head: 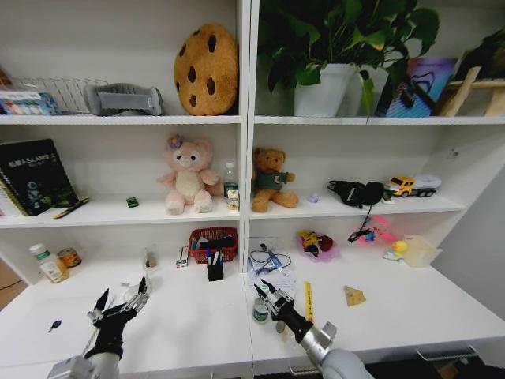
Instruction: Organize the objects on the table.
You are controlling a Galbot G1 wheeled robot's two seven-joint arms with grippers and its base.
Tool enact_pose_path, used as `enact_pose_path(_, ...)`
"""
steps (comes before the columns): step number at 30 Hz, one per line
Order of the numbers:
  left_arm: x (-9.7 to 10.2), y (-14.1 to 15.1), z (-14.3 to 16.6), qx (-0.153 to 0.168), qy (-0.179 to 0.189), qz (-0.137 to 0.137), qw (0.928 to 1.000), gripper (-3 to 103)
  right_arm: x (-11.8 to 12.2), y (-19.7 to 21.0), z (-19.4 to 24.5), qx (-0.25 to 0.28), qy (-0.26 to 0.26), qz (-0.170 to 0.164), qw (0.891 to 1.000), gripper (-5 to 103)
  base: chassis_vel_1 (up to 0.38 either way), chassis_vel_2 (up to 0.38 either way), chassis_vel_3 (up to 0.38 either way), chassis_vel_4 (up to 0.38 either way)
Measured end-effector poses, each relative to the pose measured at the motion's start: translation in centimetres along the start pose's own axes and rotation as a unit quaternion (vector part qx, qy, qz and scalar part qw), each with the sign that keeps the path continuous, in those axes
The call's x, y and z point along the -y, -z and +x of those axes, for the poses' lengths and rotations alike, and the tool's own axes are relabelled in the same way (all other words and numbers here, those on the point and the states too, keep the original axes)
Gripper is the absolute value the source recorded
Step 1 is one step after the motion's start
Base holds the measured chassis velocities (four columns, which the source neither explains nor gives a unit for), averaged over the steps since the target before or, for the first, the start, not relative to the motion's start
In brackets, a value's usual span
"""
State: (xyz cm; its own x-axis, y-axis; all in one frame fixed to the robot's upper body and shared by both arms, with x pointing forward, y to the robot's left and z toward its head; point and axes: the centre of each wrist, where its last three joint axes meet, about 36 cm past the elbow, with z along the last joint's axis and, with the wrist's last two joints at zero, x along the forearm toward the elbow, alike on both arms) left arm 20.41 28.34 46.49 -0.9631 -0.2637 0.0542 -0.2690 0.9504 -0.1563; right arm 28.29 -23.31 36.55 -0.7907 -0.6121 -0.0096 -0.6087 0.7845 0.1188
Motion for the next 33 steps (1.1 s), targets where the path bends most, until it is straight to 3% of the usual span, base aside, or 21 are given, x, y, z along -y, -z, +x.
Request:
enact_pose_path(9, -0.1, 0.0, -0.3, 0.001, 0.000, 0.003, 1.0000, 100, -0.8, 3.8, 2.9, 0.017, -0.001, 0.015, 1.000, 29, 0.000, 0.000, 0.000, 0.000)
enact_pose_path(21, -0.3, -0.7, -1.3, 0.005, -0.005, 0.017, 0.9998, 100, -4.7, 8.7, 11.5, -0.006, -0.065, 0.044, 0.997, 29, 0.000, 0.000, 0.000, 0.000)
enact_pose_path(33, -1.9, -1.0, -1.8, 0.016, 0.003, 0.028, 0.9995, 100, -9.8, 7.7, 16.9, -0.066, -0.112, 0.075, 0.989, 29, 0.000, 0.000, 0.000, 0.000)
